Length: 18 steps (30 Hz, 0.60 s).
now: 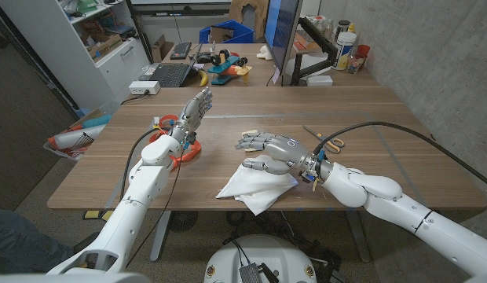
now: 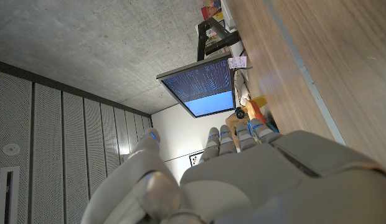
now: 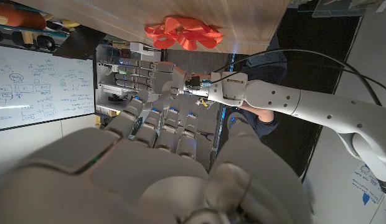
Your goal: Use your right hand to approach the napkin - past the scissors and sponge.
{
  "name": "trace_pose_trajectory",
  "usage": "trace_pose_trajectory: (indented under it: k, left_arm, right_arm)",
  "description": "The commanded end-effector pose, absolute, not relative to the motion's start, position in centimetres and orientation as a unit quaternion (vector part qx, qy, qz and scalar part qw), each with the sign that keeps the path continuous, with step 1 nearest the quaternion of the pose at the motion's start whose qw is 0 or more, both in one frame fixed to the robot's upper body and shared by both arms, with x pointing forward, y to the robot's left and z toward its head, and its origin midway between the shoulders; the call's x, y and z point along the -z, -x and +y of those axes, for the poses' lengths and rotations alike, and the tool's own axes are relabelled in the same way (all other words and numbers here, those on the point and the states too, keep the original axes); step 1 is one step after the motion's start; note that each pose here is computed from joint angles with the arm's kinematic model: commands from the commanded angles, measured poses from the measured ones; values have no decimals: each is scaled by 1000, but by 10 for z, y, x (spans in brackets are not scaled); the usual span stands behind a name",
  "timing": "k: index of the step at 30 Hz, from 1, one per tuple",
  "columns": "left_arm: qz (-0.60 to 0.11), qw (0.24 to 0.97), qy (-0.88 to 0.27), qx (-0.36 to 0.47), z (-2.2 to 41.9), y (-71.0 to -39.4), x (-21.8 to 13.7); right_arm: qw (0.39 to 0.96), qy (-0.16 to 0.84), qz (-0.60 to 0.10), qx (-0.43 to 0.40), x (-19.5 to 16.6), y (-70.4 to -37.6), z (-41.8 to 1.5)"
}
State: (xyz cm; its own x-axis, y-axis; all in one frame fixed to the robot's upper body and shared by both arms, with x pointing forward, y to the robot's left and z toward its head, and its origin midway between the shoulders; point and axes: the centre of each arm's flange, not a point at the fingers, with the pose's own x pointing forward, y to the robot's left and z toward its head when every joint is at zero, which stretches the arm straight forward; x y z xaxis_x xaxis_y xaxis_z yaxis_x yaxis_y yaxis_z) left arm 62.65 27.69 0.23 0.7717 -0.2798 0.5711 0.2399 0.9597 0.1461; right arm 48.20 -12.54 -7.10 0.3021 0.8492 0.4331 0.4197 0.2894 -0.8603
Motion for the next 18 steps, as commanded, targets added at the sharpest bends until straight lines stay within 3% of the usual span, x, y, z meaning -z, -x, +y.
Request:
trace_pose_trajectory:
  k: [1,18]
  left_arm:
    - [-311,940,-35,138,278,-625,-5]
    - [-306,941,-36,142,278,-625,-3]
  right_arm:
    - [563,592,-548,-177,77,-486,-122]
    - [542,625,-535,-172,85,-487,-116]
